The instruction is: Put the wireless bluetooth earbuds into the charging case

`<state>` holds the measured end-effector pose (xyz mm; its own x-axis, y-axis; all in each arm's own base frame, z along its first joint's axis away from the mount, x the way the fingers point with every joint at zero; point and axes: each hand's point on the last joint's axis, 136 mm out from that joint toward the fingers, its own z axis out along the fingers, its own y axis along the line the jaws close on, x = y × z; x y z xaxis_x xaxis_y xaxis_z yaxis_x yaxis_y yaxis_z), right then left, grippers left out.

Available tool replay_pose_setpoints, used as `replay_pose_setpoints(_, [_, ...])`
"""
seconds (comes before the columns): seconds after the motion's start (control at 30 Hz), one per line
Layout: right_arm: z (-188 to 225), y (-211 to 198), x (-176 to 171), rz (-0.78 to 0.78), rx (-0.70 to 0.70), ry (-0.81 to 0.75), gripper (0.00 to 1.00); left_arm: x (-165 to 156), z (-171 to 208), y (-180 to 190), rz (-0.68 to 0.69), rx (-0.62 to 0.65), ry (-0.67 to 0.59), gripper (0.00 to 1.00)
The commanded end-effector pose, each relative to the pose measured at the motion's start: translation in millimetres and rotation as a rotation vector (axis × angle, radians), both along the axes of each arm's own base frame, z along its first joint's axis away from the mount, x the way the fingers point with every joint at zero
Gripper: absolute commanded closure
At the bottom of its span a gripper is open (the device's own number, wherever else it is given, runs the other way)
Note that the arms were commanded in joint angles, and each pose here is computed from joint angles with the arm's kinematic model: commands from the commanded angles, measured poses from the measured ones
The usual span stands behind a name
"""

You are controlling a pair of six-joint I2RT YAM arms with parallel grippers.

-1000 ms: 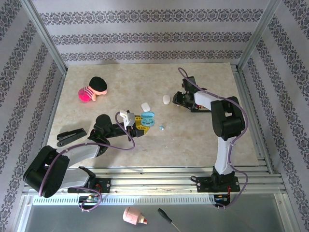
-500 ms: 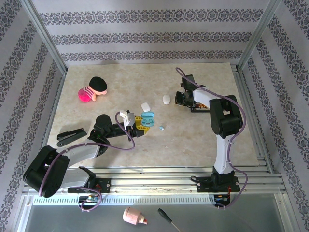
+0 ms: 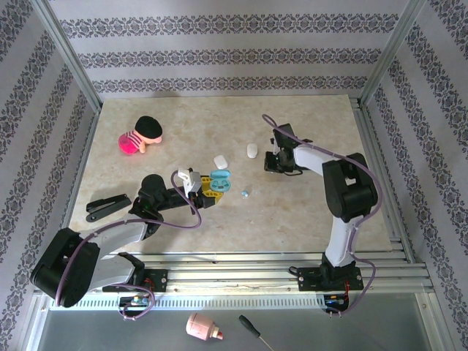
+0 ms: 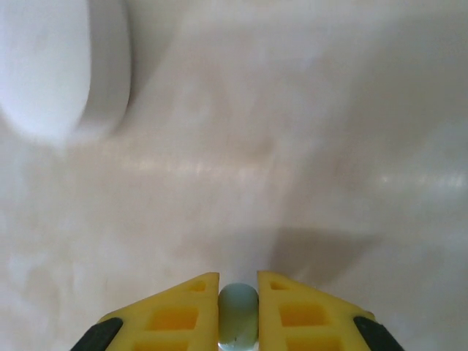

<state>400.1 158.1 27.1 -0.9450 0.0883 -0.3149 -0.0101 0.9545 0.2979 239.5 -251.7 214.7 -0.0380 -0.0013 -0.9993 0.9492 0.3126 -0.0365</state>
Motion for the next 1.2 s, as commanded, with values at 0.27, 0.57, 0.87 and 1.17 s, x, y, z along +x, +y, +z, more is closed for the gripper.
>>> replay_pose_setpoints(0.27, [-8,12,-88,0.092,-0.018,0.099,0.84,0,5,5,0.011,0.003,-0.032,0.68])
replay_pose_setpoints(0.57, [-18,-11,-83,0.107,-0.199,0.126,0.78,2,1,9,0.042,0.008,-0.026,0.68])
replay_pose_setpoints(0.87, [21,-20,-78,0.142,-0.404,0.006,0.60,12,-13,30,0.145,0.010,-0.015,0.68])
replay_pose_setpoints(1.17, [36,-11,-84,0.195,-0.623,-0.012,0.60,28,-18,54,0.252,-0.034,-0.010,0.68])
